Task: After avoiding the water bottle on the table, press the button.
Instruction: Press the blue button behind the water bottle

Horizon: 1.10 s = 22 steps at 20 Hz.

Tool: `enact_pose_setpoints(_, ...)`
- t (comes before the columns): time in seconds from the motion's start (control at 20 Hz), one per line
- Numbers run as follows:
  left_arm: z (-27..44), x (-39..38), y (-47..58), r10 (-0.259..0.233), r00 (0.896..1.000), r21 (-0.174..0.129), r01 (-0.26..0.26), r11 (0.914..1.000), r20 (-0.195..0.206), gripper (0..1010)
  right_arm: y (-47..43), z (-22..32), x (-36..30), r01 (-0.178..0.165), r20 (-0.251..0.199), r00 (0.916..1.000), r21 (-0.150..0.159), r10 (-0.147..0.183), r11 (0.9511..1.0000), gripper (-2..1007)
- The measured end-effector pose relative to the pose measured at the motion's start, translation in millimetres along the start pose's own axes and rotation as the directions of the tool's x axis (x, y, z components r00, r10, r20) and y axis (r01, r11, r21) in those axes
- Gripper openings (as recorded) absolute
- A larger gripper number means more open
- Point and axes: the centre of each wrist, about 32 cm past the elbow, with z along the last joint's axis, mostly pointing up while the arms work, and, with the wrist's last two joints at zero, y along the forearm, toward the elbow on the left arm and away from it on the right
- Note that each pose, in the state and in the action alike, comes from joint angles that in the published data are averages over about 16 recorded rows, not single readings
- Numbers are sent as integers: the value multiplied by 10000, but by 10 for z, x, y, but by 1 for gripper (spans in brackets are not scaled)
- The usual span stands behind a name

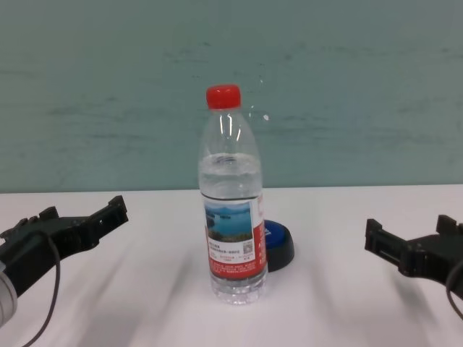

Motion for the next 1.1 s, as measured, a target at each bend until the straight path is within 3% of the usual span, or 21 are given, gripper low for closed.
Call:
enact_pose_setpoints(0.6, -5, 14, 18, -107, 9999, -74, 107, 9999, -36, 1010, 0, 0, 0, 0, 0, 10000, 0, 0, 10000, 1004)
enact_pose_setpoints(1.1, -28, 96, 139, -482, 9988, -234, 481, 9986, -50, 1010, 0, 0, 0, 0, 0, 10000, 0, 0, 10000, 1004)
